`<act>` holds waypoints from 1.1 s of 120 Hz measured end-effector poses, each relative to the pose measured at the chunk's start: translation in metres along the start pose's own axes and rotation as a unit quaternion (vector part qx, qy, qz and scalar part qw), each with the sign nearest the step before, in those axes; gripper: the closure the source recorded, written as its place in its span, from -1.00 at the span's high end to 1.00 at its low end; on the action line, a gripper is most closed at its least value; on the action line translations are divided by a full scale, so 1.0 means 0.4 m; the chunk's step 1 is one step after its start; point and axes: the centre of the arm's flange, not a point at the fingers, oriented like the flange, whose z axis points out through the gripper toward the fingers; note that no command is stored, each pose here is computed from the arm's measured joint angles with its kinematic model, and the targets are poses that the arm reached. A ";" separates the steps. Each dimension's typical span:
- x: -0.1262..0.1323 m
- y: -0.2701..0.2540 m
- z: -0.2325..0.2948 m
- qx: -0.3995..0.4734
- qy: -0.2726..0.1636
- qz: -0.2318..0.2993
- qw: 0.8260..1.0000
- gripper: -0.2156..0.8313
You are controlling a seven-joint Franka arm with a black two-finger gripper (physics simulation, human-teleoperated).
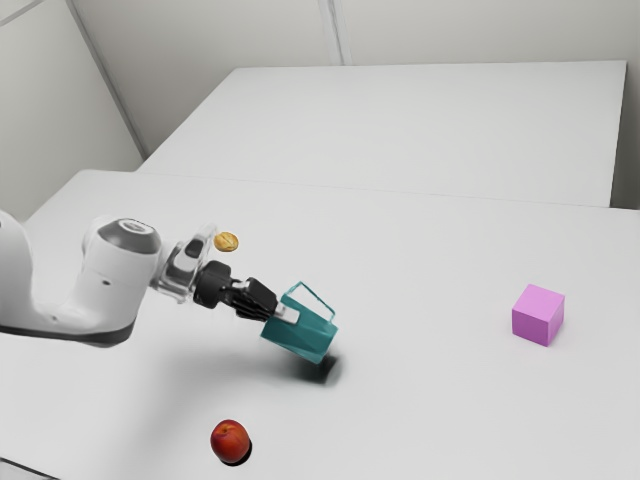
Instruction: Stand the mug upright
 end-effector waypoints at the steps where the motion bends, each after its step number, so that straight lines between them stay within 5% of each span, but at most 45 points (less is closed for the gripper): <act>1: 0.005 0.004 -0.003 0.002 -0.001 0.003 1.000 -0.89; 30: 0.181 0.174 -0.106 0.103 -0.088 0.113 0.984 -0.90; 79: 0.227 0.257 -0.163 0.330 -0.222 0.117 0.910 -0.91; 106: 0.235 0.221 -0.166 0.424 -0.221 0.101 0.872 -0.91; 132: 0.211 0.145 -0.126 0.458 -0.194 0.081 0.864 -0.91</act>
